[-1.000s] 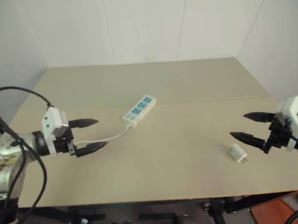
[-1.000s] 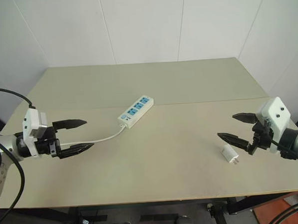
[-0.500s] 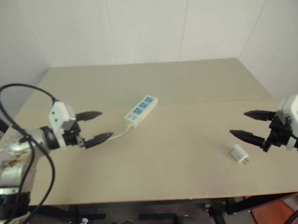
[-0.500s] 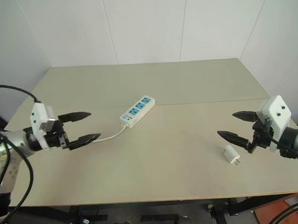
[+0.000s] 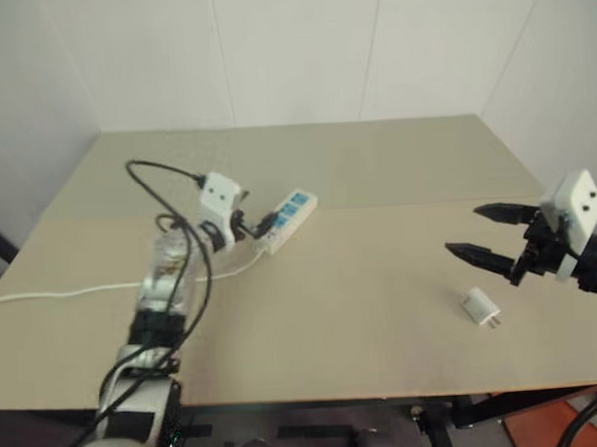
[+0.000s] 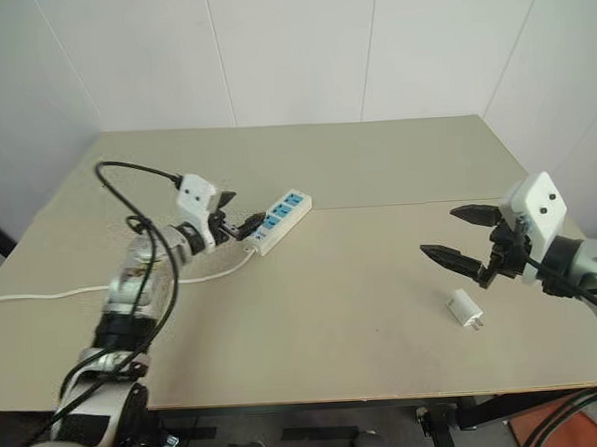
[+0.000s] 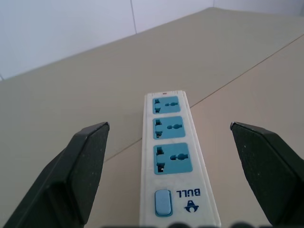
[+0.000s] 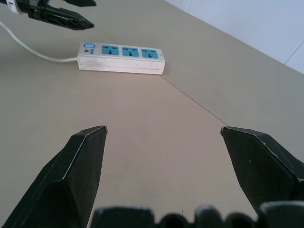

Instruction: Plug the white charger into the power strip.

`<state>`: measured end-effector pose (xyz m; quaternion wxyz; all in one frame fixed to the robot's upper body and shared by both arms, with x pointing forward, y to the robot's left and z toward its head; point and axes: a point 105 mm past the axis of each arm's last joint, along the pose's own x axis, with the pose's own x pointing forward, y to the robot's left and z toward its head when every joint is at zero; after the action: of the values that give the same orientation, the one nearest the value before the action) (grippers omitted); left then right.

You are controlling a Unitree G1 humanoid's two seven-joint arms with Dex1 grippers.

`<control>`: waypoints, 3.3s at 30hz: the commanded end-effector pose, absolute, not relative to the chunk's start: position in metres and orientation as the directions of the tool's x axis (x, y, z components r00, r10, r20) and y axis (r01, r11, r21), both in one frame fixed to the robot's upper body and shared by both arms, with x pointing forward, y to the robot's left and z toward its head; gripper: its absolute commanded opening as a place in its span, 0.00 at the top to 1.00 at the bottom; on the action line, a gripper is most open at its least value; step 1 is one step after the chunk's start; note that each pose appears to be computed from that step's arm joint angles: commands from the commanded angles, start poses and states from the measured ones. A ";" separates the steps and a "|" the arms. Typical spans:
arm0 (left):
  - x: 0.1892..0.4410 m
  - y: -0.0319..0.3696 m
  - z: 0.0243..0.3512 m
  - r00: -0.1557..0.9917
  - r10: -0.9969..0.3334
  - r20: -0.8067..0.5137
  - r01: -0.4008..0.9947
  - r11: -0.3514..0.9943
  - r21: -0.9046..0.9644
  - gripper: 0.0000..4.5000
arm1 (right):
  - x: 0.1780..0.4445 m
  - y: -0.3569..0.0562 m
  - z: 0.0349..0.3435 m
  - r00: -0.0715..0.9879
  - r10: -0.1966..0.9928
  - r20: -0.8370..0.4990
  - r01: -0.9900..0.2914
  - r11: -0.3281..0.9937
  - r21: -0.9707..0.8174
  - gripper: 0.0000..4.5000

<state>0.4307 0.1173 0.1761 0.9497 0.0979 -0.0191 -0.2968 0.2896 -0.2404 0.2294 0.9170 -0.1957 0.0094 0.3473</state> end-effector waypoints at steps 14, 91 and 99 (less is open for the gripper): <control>0.452 0.105 0.131 0.842 -0.527 -0.116 0.539 0.807 0.241 0.01 | 0.282 -0.236 0.249 0.765 0.639 -0.078 -0.614 0.687 -0.389 0.00; 0.309 0.059 0.082 0.055 -0.927 -0.372 0.983 -0.016 0.185 0.26 | 0.316 -0.279 0.132 0.360 0.041 -0.932 -0.477 0.867 -0.146 0.00; 0.307 0.061 0.082 0.065 -0.925 -0.374 0.983 -0.006 0.184 0.26 | 0.313 -0.276 0.123 0.328 0.051 -0.943 -0.492 0.862 -0.124 0.19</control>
<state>0.3117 0.0614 0.0865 0.7080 0.1984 0.0624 -0.6748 0.3109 -0.2730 0.1179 0.7856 -0.1902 0.5613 0.1776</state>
